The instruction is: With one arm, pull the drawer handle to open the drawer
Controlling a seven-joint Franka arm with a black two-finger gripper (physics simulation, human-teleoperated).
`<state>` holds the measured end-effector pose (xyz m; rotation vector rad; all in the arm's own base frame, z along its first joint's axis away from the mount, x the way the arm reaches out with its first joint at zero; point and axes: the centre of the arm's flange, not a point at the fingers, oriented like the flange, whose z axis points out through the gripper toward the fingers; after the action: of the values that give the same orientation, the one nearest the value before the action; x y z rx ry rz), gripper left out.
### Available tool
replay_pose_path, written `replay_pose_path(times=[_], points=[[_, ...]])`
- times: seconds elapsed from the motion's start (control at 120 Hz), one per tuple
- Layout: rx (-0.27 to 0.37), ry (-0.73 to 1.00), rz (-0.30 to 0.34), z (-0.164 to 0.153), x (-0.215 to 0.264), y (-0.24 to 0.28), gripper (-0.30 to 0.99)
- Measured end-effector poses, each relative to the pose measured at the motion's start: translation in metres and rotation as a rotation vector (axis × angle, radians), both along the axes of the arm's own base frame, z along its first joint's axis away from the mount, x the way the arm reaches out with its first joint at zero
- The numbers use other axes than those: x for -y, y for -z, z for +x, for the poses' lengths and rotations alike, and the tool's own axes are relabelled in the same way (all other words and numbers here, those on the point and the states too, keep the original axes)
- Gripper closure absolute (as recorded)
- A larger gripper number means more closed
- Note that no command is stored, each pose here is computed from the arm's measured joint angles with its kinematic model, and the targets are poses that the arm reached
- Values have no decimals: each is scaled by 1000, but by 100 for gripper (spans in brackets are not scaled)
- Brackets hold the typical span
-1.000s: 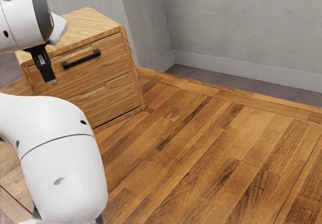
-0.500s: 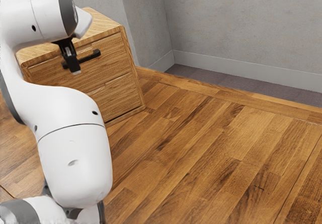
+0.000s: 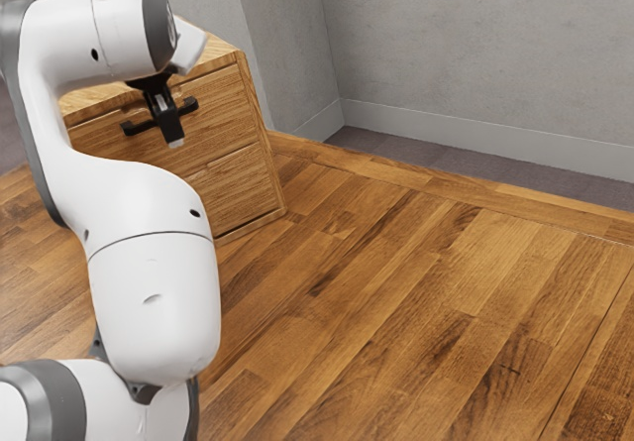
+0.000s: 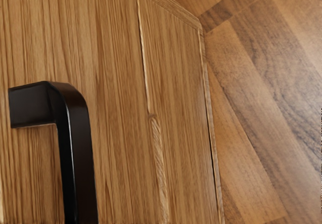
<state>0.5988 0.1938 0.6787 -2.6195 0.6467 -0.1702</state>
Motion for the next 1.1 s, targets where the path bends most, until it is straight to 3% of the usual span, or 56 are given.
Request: replay_pose_path(times=[0.242, 0.55, 0.717, 0.767, 0.817, 0.883, 0.983, 1.033, 1.1], points=[[-10, -49, -47, -3, -4, 17, -1], [-5, -62, -57, -1, 8, 17, 2], [-16, -18, -57, 9, 47, 20, 3], [-15, 7, -36, 9, 79, 13, 18], [-3, 85, 4, 9, 152, -3, 12], [30, 163, 40, -8, 232, -28, 8], [65, 205, 45, -49, 287, -66, 4], [88, 247, -9, -93, 301, -104, 3], [85, 327, -171, -151, 280, -148, 2]])
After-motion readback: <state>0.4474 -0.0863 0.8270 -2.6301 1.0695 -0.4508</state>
